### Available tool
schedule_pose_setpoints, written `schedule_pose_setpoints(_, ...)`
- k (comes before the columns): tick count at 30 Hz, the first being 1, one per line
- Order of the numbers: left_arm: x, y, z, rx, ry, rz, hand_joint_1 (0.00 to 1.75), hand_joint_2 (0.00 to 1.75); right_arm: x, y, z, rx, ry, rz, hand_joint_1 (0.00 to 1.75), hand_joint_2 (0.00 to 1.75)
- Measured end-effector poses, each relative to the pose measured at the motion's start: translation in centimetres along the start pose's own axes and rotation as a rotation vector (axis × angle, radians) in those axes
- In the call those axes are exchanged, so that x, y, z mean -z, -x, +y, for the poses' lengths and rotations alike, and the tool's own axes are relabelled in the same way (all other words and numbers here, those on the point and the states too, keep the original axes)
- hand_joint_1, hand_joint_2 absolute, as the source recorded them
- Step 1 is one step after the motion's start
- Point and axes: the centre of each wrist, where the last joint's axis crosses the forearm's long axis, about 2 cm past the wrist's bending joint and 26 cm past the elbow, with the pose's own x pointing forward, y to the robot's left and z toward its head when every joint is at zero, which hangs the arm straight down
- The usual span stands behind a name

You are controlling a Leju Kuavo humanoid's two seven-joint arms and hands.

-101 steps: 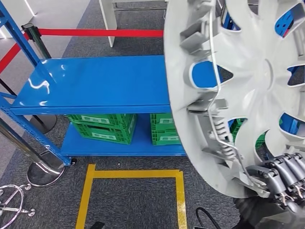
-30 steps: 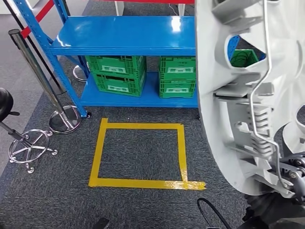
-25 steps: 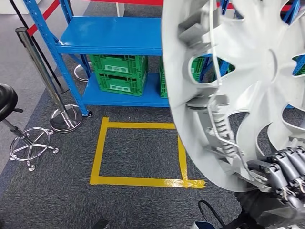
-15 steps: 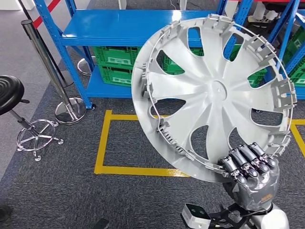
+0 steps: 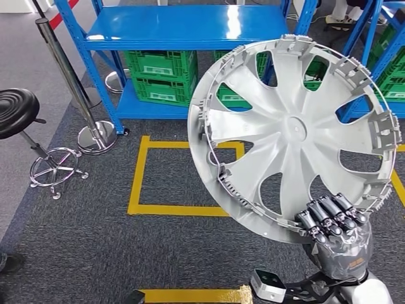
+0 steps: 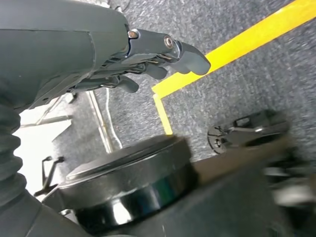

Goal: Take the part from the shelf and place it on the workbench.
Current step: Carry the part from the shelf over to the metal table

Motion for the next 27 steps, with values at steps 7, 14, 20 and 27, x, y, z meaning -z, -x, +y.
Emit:
schedule_pose_setpoints(7,-0.03,0.14,-0.08,0.001,0.002,0.003,0.0,1.75,-0.21,-0.06,-0.02,0.002,-0.007,-0.003,1.75,1.75)
schedule_pose_setpoints(14,0.0,-0.04,-0.03,0.004,-0.002,0.002,0.0,1.75,-0.42,-0.18,-0.03,0.006,-0.014,-0.014,1.75,1.75)
schedule_pose_setpoints(20,0.03,-0.14,0.08,0.001,0.007,0.006,0.0,1.75,-0.34,-0.27,-0.03,0.008,-0.012,-0.013,1.75,1.75)
schedule_pose_setpoints(27,0.03,-0.12,0.1,-0.004,0.01,0.012,0.0,1.75,-0.21,-0.46,0.01,0.013,-0.01,-0.008,1.75,1.75)
